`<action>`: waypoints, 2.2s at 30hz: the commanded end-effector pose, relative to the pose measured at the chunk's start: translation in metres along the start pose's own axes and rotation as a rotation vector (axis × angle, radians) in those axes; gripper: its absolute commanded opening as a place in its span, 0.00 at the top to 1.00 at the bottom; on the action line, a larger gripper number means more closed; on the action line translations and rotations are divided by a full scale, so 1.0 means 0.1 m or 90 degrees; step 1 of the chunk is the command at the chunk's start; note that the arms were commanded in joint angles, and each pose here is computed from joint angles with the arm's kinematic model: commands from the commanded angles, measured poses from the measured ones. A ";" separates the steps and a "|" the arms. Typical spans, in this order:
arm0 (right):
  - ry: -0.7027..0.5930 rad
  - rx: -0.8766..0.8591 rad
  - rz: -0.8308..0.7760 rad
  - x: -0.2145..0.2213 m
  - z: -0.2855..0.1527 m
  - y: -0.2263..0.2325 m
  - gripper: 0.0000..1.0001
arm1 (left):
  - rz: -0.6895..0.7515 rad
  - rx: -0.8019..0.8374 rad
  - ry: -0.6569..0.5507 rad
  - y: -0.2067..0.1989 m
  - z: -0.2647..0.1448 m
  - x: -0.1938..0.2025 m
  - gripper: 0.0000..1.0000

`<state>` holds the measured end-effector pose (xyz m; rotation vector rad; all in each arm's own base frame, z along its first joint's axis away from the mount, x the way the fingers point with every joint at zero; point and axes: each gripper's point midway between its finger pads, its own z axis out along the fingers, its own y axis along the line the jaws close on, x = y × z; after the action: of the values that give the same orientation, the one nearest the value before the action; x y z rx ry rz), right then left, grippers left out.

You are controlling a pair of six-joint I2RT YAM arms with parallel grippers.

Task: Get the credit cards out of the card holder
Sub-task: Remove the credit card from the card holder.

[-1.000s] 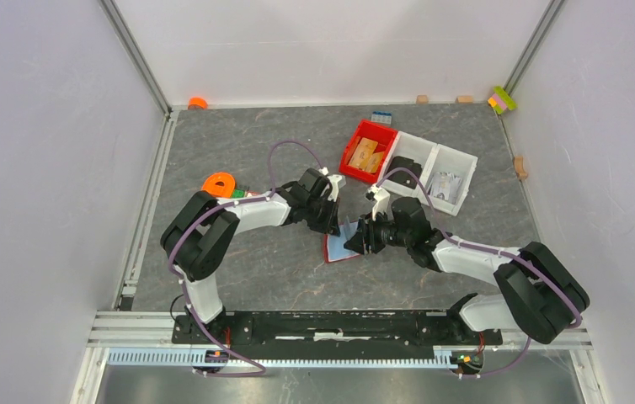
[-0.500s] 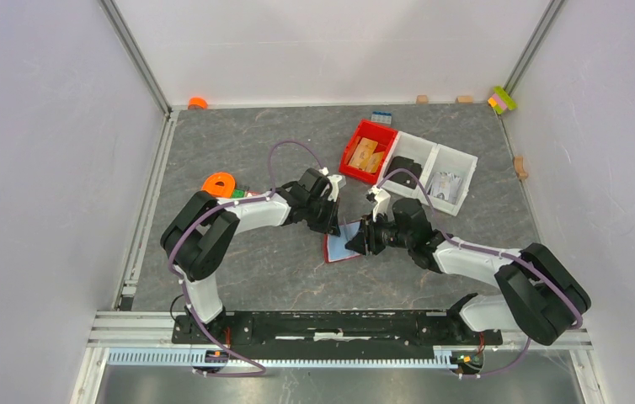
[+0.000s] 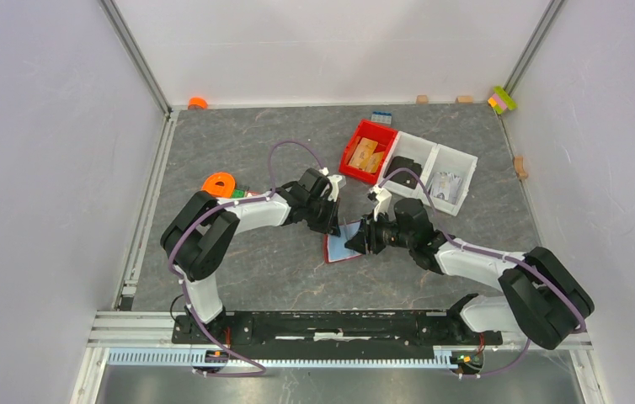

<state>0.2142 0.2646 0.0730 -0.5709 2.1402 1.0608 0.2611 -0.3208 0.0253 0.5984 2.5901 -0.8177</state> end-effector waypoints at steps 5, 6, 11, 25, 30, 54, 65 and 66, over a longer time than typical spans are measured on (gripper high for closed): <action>-0.034 -0.002 -0.020 -0.13 -0.02 0.05 0.65 | 0.029 0.023 -0.007 -0.10 0.00 -0.08 0.96; -0.033 -0.002 -0.020 -0.12 -0.02 0.04 0.67 | 0.029 0.024 -0.007 -0.10 0.00 -0.08 0.96; -0.030 0.001 -0.017 -0.11 -0.01 0.03 0.74 | 0.029 0.024 -0.007 -0.10 -0.01 -0.08 0.96; -0.016 0.024 -0.016 -0.08 0.01 -0.04 0.90 | 0.028 0.025 -0.007 -0.10 -0.01 -0.07 0.96; -0.009 0.069 -0.016 -0.07 -0.01 -0.17 1.00 | 0.028 0.024 -0.008 -0.10 -0.01 -0.08 0.96; 0.006 -0.009 0.008 -0.01 0.09 0.02 1.00 | 0.010 0.047 -0.011 -0.17 -0.03 -0.06 0.95; -0.037 -0.022 0.005 -0.13 0.00 0.09 1.00 | 0.008 0.043 -0.006 -0.16 -0.01 -0.05 0.95; -0.044 -0.016 0.003 -0.15 -0.02 0.08 1.00 | 0.007 0.041 -0.005 -0.15 -0.01 -0.05 0.95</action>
<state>0.2133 0.2696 0.0722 -0.5570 2.1456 1.0889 0.2572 -0.3256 0.0286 0.6147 2.5840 -0.8686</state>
